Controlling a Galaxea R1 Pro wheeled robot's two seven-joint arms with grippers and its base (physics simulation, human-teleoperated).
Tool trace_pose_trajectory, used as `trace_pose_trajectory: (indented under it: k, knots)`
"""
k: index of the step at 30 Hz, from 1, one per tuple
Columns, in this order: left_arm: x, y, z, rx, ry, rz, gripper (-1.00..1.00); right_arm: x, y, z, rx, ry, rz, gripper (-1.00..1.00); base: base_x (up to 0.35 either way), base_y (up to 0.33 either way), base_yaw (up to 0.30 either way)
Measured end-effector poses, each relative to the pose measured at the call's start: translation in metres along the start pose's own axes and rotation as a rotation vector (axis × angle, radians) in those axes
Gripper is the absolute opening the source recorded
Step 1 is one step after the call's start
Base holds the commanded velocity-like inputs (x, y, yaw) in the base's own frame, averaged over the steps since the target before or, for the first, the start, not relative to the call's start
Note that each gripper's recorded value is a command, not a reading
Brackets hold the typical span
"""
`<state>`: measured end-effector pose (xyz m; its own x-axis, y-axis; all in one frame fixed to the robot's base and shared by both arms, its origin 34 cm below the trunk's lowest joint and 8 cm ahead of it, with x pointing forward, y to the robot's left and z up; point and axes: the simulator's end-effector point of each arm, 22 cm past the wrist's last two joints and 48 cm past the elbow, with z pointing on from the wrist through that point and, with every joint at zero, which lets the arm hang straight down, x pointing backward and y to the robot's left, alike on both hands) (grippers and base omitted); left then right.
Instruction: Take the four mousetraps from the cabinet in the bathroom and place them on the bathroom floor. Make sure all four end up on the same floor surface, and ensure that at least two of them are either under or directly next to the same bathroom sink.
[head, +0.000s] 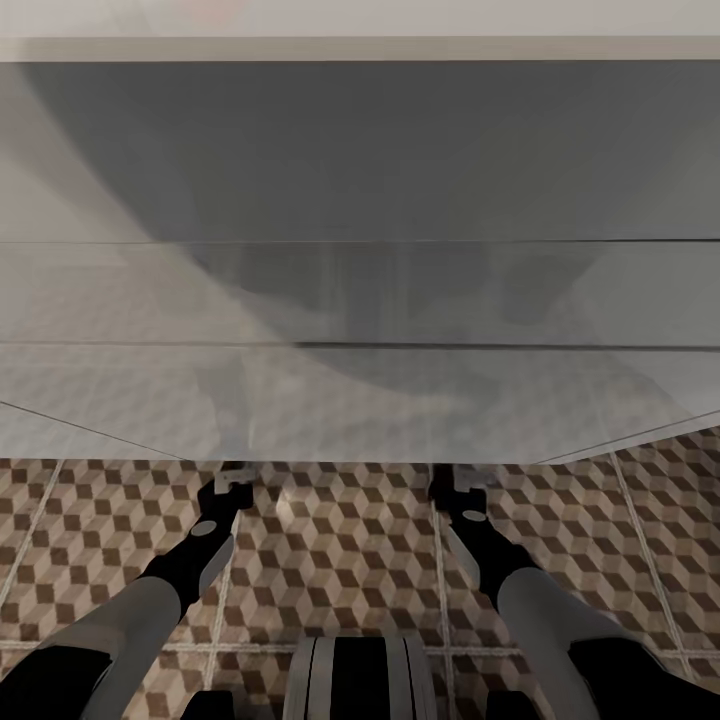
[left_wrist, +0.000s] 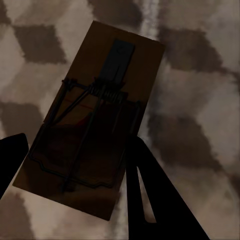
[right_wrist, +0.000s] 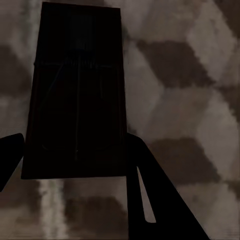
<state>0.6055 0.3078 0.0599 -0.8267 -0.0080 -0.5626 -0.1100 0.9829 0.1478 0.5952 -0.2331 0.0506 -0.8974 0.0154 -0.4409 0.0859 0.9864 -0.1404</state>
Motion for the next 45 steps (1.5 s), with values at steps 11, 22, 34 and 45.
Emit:
trace_pose_trajectory:
  k: [11,22,34,45]
  knots:
    - [0.005,0.001,0.000,-0.001,0.017,0.003,-1.00,0.004,0.002,0.000,-0.002,0.024,-0.019,-1.00,0.000,0.000,0.000]
    - [0.009,0.002,-0.001,-0.003,0.026,0.006,-1.00,0.004,0.002,0.002,-0.002,0.032,-0.027,-1.00,0.000,0.000,0.000]
    - [0.017,-0.002,-0.001,0.023,0.047,0.009,-1.00,0.005,0.002,0.002,-0.002,0.023,-0.027,-1.00,0.000,0.000,0.000]
    - [0.011,-0.024,0.000,0.084,0.052,-0.001,-1.00,0.002,0.001,0.005,0.000,0.012,-0.023,-1.00,0.000,0.000,0.000]
